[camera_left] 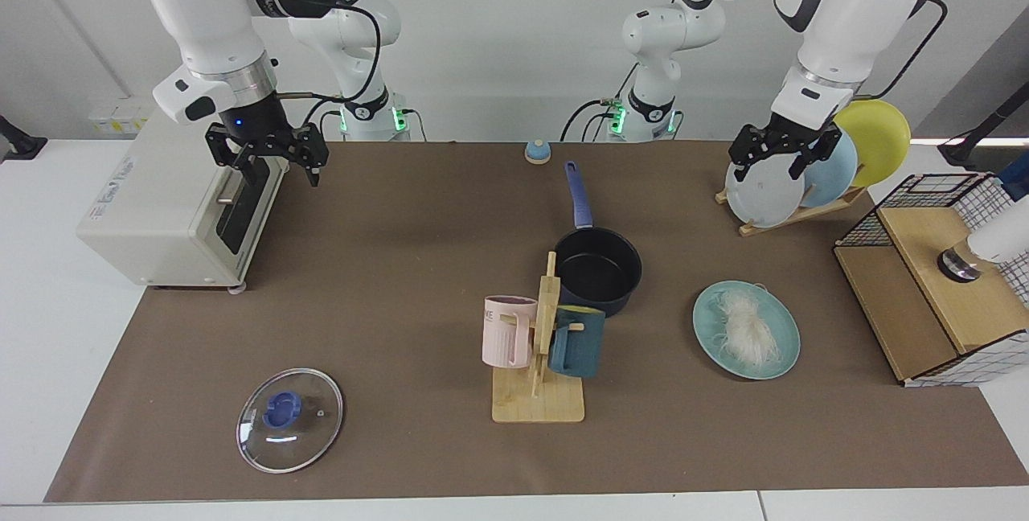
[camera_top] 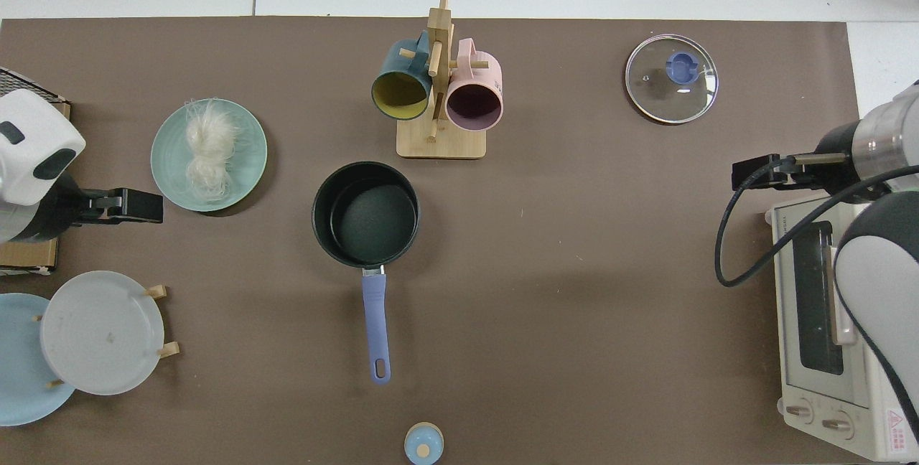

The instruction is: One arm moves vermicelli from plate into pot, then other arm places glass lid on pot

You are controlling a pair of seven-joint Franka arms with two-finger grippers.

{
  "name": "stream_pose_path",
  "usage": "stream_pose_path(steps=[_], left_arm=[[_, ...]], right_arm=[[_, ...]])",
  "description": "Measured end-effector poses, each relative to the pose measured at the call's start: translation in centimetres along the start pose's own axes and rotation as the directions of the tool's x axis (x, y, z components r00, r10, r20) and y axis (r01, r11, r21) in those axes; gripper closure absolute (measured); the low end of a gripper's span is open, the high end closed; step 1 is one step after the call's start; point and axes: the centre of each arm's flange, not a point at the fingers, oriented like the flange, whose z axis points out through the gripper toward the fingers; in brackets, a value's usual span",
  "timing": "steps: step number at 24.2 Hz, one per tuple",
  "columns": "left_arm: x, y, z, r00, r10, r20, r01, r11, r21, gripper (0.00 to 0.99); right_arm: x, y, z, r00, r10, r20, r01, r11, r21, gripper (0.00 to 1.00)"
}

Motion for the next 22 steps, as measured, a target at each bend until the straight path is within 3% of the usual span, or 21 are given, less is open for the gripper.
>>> stream_pose_path(steps=[22], left_arm=[[-0.10, 0.01, -0.40, 1.000, 0.004, 0.002, -0.004, 1.000, 0.000, 0.000]], right_arm=[[0.05, -0.11, 0.09, 1.000, -0.002, 0.000, 0.002, 1.000, 0.000, 0.00]])
